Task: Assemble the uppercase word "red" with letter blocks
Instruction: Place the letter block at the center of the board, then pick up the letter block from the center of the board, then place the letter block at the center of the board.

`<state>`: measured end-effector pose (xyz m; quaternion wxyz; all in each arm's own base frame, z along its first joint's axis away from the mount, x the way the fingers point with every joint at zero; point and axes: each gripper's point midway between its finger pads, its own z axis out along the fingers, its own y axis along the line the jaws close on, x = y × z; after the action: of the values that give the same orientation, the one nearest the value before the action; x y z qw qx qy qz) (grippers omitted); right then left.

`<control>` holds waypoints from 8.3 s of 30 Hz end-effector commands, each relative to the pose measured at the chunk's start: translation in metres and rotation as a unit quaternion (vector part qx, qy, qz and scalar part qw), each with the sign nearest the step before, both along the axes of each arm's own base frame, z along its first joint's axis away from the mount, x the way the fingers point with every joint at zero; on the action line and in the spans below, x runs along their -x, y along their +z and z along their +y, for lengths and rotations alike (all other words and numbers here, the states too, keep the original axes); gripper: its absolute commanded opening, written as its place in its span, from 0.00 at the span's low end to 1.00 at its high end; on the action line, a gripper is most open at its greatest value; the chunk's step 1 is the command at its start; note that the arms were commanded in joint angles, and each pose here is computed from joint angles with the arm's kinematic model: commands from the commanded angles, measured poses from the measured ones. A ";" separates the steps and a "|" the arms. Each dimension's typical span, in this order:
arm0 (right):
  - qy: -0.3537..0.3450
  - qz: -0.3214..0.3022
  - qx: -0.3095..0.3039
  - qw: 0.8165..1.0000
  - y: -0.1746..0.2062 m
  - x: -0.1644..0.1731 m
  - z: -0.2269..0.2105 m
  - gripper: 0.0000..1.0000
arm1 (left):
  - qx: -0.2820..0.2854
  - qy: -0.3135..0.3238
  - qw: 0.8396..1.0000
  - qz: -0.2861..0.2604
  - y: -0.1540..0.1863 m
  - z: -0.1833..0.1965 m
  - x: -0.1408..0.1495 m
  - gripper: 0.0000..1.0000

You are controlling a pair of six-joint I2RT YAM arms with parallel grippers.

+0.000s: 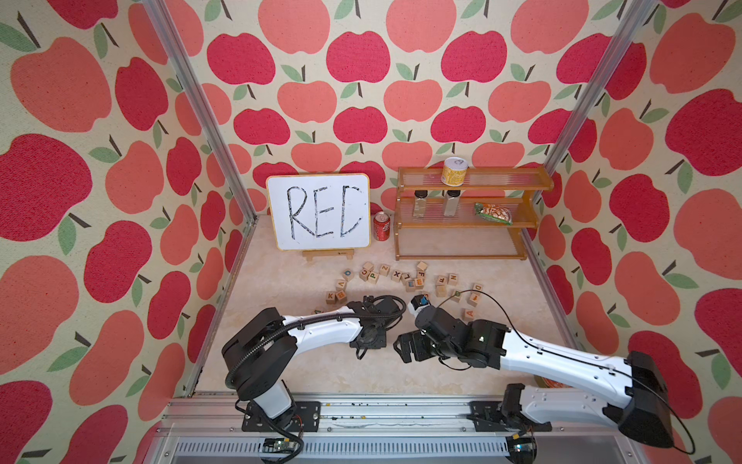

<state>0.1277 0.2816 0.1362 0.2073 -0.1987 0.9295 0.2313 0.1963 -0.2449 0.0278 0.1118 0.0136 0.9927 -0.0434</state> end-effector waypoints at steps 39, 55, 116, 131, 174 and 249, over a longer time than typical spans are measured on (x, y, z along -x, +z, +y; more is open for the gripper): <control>-0.034 -0.007 0.004 0.999 -0.008 0.002 -0.026 0.99 | -0.012 0.006 1.000 -0.014 0.007 0.014 -0.004 0.96; 0.007 -0.011 0.012 1.000 0.015 -0.005 -0.007 0.99 | 0.027 0.034 0.998 -0.040 0.063 0.036 -0.023 0.99; -0.159 0.122 0.117 0.973 0.009 -0.159 -0.051 0.99 | 0.220 -0.092 0.968 -0.076 0.149 0.028 -0.025 0.99; -0.136 0.138 0.158 0.968 -0.030 -0.192 -0.029 0.96 | 0.266 -0.172 0.944 -0.094 0.164 0.011 -0.017 0.99; -0.112 0.182 0.211 0.954 -0.104 -0.239 -0.015 0.53 | 0.287 -0.135 0.943 -0.106 0.170 0.034 -0.034 0.99; -0.132 0.145 0.205 0.959 -0.060 -0.089 0.054 0.12 | 0.347 -0.123 0.921 -0.124 0.200 0.067 0.038 0.99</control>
<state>0.2199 0.3340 0.0656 0.0363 -0.0963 0.9944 0.0253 0.1680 -0.1798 0.2282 0.2403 0.1126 0.8831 -0.3870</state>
